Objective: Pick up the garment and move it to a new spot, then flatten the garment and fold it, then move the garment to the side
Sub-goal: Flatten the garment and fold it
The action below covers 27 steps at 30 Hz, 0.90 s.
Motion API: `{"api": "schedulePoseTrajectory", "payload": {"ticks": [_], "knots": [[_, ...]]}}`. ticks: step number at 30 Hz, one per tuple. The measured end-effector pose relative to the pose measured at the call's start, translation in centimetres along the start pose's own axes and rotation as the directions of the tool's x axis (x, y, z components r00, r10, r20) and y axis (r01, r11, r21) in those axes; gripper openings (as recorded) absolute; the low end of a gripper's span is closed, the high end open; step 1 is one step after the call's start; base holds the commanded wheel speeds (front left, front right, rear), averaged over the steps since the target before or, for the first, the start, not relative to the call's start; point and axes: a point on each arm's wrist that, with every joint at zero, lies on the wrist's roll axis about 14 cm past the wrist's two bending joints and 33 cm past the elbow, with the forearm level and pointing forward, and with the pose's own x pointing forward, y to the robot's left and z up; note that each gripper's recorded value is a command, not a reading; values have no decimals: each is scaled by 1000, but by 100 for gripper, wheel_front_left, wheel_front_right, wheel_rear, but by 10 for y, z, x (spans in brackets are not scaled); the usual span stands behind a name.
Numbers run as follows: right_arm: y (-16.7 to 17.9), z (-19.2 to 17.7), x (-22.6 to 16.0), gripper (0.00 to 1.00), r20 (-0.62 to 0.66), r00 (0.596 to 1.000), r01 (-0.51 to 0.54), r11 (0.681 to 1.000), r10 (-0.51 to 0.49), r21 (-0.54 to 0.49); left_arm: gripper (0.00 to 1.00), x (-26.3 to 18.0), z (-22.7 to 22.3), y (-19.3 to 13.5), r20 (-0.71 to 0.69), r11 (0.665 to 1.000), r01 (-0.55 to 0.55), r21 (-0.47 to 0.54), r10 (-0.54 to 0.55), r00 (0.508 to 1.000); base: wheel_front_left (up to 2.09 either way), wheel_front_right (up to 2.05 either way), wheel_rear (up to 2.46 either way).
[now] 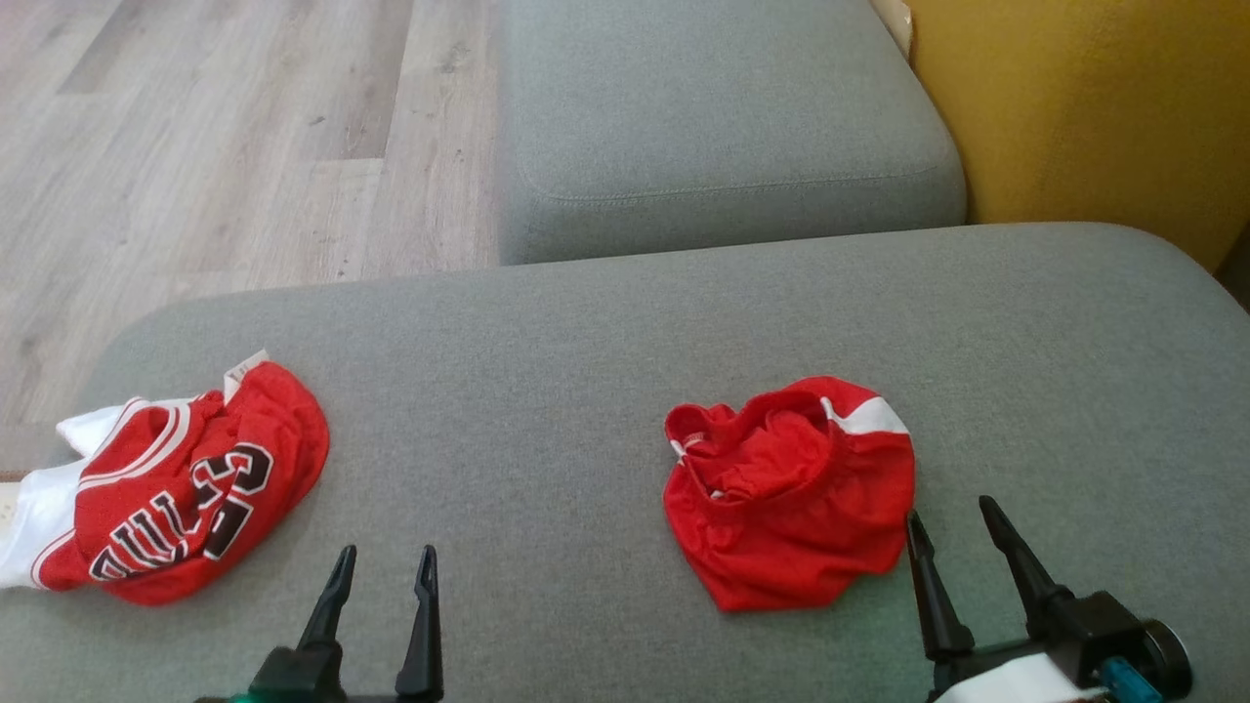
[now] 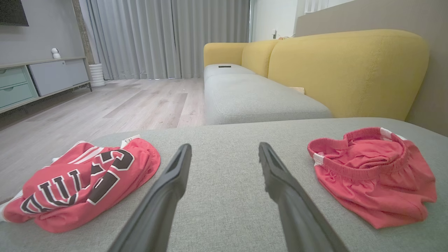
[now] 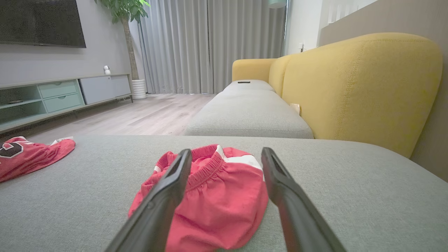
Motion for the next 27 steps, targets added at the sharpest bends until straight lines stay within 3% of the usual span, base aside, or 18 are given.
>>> {"api": "schedulePoseTrajectory", "payload": {"ticks": [14, 19, 23, 24, 27], "knots": [[-3, -4, -2, 100, -13, 1000, 14, 1000, -14, 4, 100, 2, -11, -12, -36, 999, 38, -7, -39, 999, 0, 0, 0], [-9, -8, -2, 100, -28, 999, 31, 1000, -31, 2, 100, 18, -17, -40, -60, 989, 137, -63, -141, 988, 0, 0, 0], [-14, -10, 1, 100, -39, 998, 46, 999, -46, -4, 100, 41, -22, -80, -76, 946, 250, -204, -270, 960, 0, 0, 0], [-15, -12, 4, 100, -47, 998, 49, 999, -49, -7, 100, 51, -27, -107, -99, 909, 318, -270, -354, 930, 0, 0, 0], [-21, -15, 7, 100, -62, 996, 63, 998, -64, -14, 100, 67, -25, -154, -133, 834, 439, -333, -503, 854, 0, 0, 0]]}}
